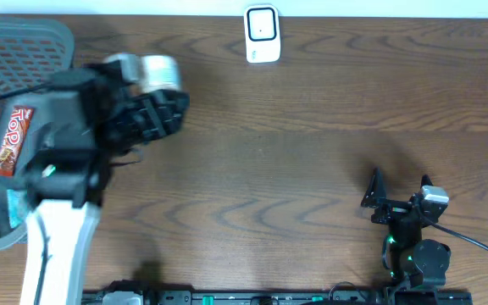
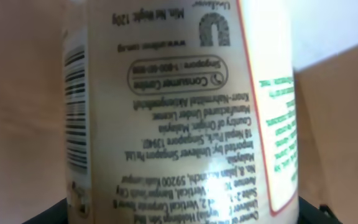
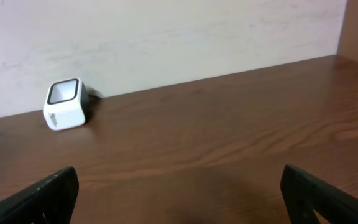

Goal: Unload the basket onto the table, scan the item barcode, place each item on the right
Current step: 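Lift the jar out and set it on the table center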

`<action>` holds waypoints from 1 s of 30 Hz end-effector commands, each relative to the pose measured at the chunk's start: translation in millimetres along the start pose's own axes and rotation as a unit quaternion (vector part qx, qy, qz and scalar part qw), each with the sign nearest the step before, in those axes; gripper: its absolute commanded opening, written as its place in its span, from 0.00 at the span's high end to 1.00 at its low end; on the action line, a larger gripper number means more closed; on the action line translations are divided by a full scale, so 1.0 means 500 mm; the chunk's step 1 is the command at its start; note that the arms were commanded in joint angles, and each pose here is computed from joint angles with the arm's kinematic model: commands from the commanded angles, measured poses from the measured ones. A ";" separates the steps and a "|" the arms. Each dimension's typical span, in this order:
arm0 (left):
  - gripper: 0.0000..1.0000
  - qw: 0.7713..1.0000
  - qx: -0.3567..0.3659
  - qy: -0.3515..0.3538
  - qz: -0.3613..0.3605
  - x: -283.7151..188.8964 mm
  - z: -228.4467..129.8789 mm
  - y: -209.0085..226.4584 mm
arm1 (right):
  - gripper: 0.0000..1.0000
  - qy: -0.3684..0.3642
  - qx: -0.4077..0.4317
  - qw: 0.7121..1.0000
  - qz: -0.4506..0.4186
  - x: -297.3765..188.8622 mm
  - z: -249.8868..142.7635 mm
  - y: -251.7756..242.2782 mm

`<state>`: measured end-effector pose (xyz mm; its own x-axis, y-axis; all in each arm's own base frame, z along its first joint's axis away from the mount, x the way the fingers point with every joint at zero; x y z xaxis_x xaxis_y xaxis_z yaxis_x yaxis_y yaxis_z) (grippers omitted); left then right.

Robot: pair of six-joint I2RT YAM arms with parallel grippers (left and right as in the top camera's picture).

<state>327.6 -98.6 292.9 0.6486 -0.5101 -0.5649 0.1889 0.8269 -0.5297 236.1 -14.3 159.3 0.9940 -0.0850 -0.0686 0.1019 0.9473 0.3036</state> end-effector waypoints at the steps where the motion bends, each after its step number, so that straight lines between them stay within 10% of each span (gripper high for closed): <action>1: 0.32 0.997 -0.055 0.051 0.007 0.071 -0.030 -0.003 | 0.01 0.001 -0.008 1.000 0.003 -0.001 -0.002 0.003; 14: 0.32 0.926 -0.279 0.237 0.099 0.241 -0.209 0.048 | 0.01 0.001 -0.008 1.000 0.003 -0.001 -0.002 0.003; 30: 0.31 0.883 -0.383 0.248 0.111 0.294 -0.245 0.000 | 0.01 0.001 -0.008 1.000 0.004 -0.001 -0.002 0.003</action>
<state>332.9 -192.2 135.9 0.1835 -0.5541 -0.8120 -0.5440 0.6307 -0.5534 236.1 -14.3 159.3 0.9940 -0.0850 -0.0686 0.1019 0.9473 0.3036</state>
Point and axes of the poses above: each gripper's point midway between its finger pads, its own x axis out along the fingers, its own y axis along the line the jaws close on, z = x × y, the point moved 1 cm from there along -x, back along the fingers, and after that the axes turned 7 degrees about x, right-handed, at the moved point
